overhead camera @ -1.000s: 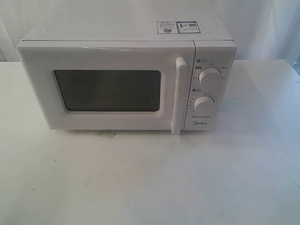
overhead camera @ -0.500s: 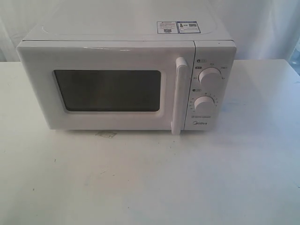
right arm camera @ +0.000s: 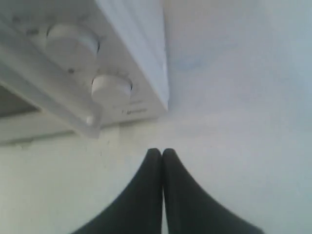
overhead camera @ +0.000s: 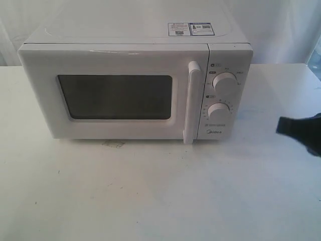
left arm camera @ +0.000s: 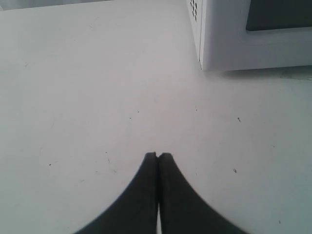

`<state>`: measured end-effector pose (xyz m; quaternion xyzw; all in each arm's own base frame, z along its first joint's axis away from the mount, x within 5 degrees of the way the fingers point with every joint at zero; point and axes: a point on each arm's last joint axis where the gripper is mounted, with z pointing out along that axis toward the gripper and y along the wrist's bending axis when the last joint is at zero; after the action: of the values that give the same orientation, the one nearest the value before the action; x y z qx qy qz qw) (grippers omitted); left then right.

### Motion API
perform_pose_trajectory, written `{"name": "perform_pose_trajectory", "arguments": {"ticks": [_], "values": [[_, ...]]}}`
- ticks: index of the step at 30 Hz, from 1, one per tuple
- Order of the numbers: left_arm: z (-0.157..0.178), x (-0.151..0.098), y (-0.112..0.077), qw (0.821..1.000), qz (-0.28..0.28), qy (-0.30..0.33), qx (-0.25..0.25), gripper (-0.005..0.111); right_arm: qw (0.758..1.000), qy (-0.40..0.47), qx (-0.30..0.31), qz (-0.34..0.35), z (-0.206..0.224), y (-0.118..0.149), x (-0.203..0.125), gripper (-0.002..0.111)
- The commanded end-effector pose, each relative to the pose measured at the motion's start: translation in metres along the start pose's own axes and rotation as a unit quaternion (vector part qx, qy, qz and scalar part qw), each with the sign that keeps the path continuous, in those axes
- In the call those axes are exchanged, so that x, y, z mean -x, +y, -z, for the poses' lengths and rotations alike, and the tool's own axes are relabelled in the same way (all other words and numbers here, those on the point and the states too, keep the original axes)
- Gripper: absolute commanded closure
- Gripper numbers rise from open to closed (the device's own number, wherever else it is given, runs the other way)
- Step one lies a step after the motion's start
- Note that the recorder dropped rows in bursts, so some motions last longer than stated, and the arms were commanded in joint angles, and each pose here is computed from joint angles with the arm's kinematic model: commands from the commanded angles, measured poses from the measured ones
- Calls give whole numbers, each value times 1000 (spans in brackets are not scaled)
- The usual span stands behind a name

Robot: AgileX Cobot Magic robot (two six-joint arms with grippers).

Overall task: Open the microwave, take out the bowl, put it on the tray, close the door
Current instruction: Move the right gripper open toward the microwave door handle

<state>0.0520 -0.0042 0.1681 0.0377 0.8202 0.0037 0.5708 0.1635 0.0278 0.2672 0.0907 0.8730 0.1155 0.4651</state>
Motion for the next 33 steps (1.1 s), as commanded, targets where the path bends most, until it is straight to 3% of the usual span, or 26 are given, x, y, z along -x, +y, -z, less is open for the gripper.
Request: {"name": "perform_pose_trajectory", "arguments": {"ticks": [1, 4, 7, 12, 17, 23, 25, 27, 28, 31, 33], "values": [[0, -1, 0, 1000, 2, 0, 0, 107, 991, 91, 69, 68, -16, 22, -17, 108], [0, -1, 0, 1000, 2, 0, 0, 107, 985, 107, 113, 73, -16, 32, -22, 108], [0, -1, 0, 1000, 1, 0, 0, 107, 986, 61, 137, 71, -17, 37, -14, 108], [0, -1, 0, 1000, 1, 0, 0, 107, 968, -3, 152, 201, -26, 47, 6, 108], [0, -1, 0, 1000, 1, 0, 0, 107, 928, -12, 224, 297, -35, 67, 14, 95], [0, -1, 0, 1000, 1, 0, 0, 107, 927, -5, 242, 287, -39, 69, 26, 95], [0, -1, 0, 1000, 1, 0, 0, 107, 915, 26, 281, 288, -47, 70, 29, 95], [0, -1, 0, 1000, 1, 0, 0, 107, 898, 52, 316, 302, -58, 71, 31, 90], [0, -1, 0, 1000, 1, 0, 0, 107, 879, 66, 350, 316, -65, 72, 30, 81], [0, -1, 0, 1000, 1, 0, 0, 107, 809, 41, 443, 384, -71, 74, 25, 60], [0, -1, 0, 1000, 1, 0, 0, 107, 746, -2, 493, 448, -70, 73, 21, 49]]}}
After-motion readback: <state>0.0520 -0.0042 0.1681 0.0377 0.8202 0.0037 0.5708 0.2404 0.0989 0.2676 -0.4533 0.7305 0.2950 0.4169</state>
